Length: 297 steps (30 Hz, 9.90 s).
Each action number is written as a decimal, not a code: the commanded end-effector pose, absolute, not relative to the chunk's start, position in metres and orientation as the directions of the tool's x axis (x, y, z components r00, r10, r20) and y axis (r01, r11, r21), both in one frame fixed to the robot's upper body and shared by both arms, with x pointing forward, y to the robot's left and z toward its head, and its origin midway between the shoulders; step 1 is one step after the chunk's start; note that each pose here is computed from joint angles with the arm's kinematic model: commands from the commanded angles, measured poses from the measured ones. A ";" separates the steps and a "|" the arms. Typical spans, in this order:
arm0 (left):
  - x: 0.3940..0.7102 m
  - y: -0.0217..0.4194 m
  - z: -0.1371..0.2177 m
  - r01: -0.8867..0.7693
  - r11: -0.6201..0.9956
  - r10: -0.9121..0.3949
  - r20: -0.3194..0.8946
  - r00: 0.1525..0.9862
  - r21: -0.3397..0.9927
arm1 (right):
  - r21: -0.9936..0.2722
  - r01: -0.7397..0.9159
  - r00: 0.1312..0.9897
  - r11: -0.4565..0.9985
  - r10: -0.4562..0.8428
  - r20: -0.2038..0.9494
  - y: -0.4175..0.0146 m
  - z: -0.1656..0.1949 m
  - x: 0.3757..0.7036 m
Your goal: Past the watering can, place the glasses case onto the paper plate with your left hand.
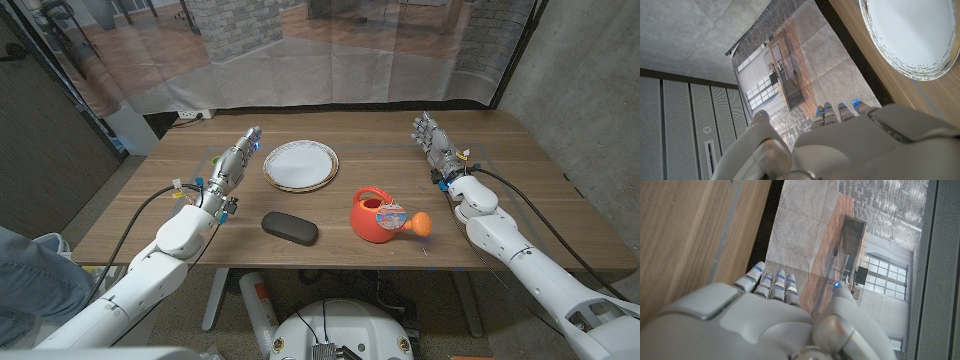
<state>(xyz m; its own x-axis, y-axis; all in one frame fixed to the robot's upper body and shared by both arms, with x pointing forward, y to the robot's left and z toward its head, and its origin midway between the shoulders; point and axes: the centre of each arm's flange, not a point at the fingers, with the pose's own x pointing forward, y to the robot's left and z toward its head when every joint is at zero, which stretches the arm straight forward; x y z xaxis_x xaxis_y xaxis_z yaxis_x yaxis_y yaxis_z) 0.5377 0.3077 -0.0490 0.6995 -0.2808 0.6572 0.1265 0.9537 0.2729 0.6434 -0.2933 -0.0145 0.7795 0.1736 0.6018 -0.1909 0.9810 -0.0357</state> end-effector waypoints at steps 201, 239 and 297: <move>0.432 0.302 -0.059 -0.449 0.335 -0.434 0.558 0.707 0.829 | -0.047 -0.173 0.747 0.984 0.162 0.644 -0.282 0.009 0.648; 0.402 0.298 -0.049 -0.436 0.102 -0.416 0.436 0.798 0.894 | -0.053 -0.175 0.737 0.983 0.167 0.654 -0.286 0.014 0.646; 0.404 0.268 -0.016 -0.235 -0.337 -0.355 0.108 0.928 0.912 | -0.009 -0.155 0.741 0.988 0.122 0.661 -0.298 0.014 0.646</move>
<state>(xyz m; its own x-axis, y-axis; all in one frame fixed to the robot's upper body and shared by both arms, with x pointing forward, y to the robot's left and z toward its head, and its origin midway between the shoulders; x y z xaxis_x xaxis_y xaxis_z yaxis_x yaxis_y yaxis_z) 0.4037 0.2729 -0.0224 0.9121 -0.3784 0.1578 -0.2655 -0.2517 0.9307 0.6444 -0.2966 0.0122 0.7463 0.1358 0.6516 -0.1579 0.9871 -0.0249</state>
